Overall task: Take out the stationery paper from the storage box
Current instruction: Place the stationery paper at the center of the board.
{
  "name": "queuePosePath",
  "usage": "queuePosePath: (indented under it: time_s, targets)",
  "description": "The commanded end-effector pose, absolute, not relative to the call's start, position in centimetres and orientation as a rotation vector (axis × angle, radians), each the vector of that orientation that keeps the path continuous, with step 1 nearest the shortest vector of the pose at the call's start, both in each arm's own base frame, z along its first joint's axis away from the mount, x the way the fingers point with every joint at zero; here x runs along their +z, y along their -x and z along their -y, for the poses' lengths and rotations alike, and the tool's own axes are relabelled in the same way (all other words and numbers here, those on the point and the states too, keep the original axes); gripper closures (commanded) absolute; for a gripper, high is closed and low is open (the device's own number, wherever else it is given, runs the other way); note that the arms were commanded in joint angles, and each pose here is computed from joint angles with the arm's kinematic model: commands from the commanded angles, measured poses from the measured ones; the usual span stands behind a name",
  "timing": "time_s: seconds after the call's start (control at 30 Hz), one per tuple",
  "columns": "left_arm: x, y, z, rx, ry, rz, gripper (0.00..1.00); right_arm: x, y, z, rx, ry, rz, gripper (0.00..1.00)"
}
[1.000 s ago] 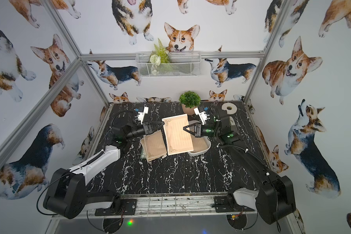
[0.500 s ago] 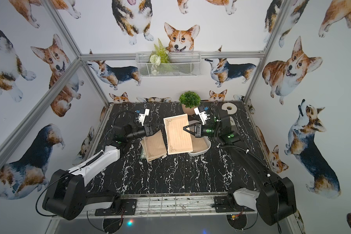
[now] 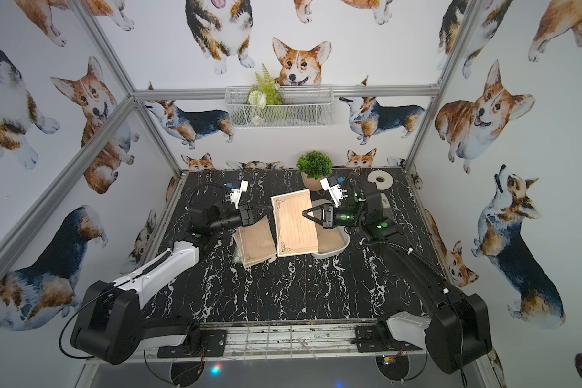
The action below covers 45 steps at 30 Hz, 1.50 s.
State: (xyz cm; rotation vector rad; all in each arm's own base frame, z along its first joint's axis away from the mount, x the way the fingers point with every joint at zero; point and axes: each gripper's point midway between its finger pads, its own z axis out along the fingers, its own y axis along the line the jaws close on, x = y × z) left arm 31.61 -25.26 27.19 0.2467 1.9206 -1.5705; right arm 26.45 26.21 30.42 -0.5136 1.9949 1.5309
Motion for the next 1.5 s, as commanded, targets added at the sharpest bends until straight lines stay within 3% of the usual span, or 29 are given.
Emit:
queuePosePath:
  time_s: [0.0,0.87,0.93,1.07,1.23,1.3,1.4,1.47]
  targets:
    - [27.4,-31.8,25.3,-1.564,-0.260,-1.906,0.68,31.0,-26.2,-26.5,1.541,0.550,-1.969,1.00]
    - [27.8,-31.9,25.5,-1.614,-0.242,-1.868,0.71,28.1,-26.9,-28.6,1.549,0.566,-2.043,1.00]
    - [27.9,-31.8,25.5,-1.624,-0.244,-1.861,0.75,27.4,-27.3,-28.7,1.542,0.554,-2.065,1.00]
    - [28.2,-31.7,25.5,-1.638,-0.253,-1.844,1.00,26.1,-27.7,-28.7,1.512,0.543,-2.103,1.00]
    - [28.0,-31.7,25.4,-1.632,-0.244,-1.845,1.00,24.7,-27.9,-28.5,1.466,0.540,-2.153,1.00]
    - [27.9,-32.0,25.3,-1.620,-0.228,-1.847,1.00,24.2,-28.0,-28.3,1.446,0.532,-2.171,0.88]
    - [27.5,-32.4,25.4,-1.611,-0.210,-1.863,1.00,23.6,-28.1,-28.0,1.415,0.525,-2.190,0.80]
    - [27.2,-32.8,25.5,-1.617,-0.196,-1.875,1.00,23.4,-28.2,-27.8,1.409,0.512,-2.200,0.62]
